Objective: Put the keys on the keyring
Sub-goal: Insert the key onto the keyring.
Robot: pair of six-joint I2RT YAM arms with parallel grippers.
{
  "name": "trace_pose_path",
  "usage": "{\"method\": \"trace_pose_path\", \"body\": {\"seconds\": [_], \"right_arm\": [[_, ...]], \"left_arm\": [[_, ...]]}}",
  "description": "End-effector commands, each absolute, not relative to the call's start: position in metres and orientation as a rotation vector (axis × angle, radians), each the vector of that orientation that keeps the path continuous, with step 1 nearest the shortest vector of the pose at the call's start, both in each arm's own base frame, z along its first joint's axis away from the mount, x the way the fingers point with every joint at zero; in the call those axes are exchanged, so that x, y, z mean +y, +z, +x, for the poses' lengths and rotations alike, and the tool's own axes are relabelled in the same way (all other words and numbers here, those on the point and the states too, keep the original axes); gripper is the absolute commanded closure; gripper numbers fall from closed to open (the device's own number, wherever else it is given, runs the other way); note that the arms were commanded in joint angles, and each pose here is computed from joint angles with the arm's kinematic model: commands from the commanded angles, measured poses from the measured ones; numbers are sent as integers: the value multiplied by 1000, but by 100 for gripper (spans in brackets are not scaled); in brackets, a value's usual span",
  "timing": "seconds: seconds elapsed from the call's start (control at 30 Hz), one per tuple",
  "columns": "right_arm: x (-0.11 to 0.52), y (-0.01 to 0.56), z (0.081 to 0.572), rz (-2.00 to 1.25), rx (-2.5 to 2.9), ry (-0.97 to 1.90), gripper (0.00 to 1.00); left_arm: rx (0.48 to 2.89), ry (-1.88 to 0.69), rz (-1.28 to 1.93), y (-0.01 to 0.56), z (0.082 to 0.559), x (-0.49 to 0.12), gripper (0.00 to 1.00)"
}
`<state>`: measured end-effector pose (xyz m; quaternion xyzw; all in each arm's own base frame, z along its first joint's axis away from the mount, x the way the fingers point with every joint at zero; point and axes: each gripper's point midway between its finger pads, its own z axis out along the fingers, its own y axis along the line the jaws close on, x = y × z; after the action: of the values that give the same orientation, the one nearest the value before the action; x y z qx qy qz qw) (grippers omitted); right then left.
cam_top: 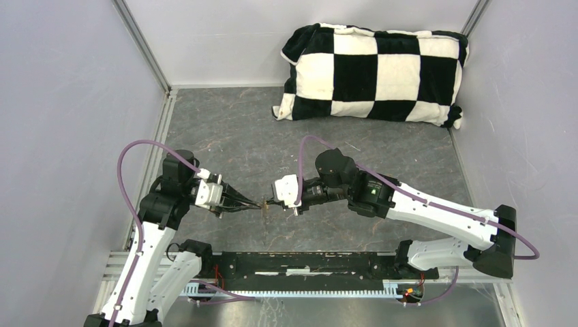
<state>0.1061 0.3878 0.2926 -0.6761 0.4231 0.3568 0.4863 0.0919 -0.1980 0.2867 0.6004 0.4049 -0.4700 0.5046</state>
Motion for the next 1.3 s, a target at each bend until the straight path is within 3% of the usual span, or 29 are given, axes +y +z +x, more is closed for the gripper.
{"method": "trace_pose_path", "body": {"seconds": [0.0,1.27], "right_arm": [[392,329,102,-1588,943,903,100],[390,341,91,-1598,852,936,99]], "left_arm": [[940,-1105,1464,289,93,-199,98],[986,-1092,1458,283,102,-199,98]]}}
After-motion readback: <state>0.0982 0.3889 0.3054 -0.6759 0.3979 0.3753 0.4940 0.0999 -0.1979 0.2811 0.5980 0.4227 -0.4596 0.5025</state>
